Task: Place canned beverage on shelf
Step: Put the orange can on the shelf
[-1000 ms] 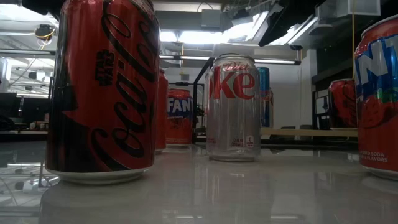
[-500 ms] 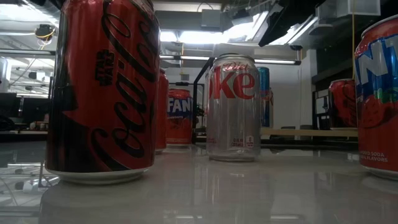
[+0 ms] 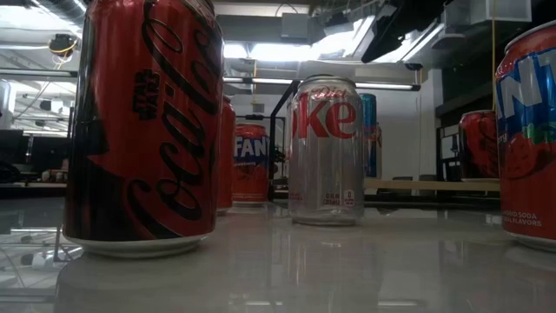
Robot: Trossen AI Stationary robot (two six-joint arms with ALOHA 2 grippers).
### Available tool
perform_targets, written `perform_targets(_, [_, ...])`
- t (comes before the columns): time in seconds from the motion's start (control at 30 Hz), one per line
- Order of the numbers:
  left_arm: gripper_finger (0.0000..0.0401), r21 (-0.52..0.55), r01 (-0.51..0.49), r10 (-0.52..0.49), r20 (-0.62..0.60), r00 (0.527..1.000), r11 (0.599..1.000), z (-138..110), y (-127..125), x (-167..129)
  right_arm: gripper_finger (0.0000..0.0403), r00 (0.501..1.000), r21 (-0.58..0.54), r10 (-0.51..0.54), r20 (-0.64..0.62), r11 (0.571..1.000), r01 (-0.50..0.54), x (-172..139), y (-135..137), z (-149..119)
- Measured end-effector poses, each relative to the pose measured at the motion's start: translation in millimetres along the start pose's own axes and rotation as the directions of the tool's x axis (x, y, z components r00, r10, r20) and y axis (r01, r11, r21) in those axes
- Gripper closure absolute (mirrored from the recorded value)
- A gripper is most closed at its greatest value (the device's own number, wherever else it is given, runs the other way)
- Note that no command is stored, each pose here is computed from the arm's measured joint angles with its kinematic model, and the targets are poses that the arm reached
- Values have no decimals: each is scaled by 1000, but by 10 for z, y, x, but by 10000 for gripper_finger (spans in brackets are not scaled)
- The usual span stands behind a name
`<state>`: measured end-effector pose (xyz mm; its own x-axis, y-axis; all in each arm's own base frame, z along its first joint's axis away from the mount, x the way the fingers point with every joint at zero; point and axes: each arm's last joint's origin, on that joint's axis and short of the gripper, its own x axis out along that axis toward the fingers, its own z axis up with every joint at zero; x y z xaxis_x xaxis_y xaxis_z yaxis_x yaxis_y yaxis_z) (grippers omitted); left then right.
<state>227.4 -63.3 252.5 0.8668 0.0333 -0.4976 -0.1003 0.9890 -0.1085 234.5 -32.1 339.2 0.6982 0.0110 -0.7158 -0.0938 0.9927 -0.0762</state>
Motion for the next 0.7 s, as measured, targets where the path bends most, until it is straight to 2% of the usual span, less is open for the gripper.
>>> perform_targets(0.1, [15, 13, -34, 34, -39, 999, 999, -33, 47, -86, 45, 1000, 0, 16, 4, 1000, -16, 0, 5, 1])
perform_targets(0.2, [15, 1, -110, 109, -103, 989, 994, -104, 99, -128, 45, 1000, 0, 18, 4, 1000, -18, 0, 5, 1])
perform_targets(0.4, [15, -35, -283, 268, -234, 935, 958, -289, 166, -68, 45, 999, -5, 28, 38, 1000, -28, 0, 5, 31])
perform_targets(0.7, [15, -55, -366, 332, -313, 890, 929, -519, 158, 203, 45, 983, -24, -4, 184, 1000, 8, -16, -27, 174])
